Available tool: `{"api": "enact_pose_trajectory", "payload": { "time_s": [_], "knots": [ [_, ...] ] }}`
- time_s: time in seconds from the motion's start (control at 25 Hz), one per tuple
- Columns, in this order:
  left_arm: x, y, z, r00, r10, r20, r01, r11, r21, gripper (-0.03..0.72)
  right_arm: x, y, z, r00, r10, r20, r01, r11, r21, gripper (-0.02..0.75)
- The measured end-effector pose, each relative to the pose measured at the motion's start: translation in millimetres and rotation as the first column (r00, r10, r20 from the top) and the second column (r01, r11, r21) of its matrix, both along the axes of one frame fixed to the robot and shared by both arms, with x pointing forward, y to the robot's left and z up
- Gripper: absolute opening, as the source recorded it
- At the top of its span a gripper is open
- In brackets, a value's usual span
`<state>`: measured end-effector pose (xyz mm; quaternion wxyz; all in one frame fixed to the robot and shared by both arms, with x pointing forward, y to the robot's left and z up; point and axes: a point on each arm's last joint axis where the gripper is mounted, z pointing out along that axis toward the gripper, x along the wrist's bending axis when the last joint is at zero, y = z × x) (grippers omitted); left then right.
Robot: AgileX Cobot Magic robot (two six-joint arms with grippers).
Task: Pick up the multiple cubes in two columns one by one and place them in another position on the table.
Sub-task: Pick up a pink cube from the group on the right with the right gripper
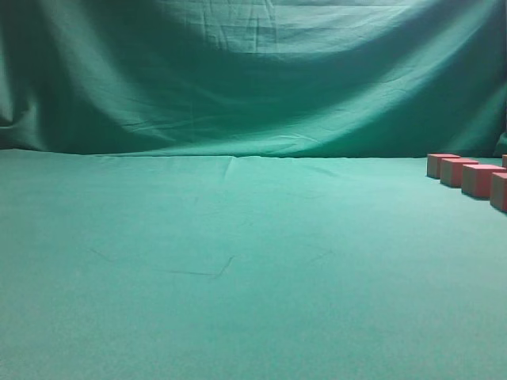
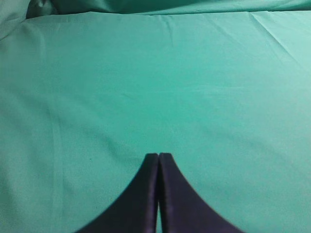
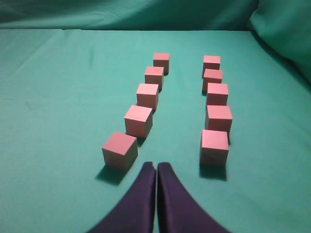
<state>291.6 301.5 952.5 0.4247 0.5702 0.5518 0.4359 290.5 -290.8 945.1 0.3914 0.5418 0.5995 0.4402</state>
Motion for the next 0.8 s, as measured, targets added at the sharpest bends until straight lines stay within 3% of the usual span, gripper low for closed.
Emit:
{"api": "enact_pose_trajectory", "payload": {
  "time_s": [0.8],
  "knots": [
    [0.0, 0.0, 0.0, 1.0, 0.0, 0.0, 0.0, 1.0, 0.0, 0.0, 0.0, 0.0, 0.0, 1.0, 0.0, 0.0, 0.0, 1.0, 0.0, 0.0]
  ]
}}
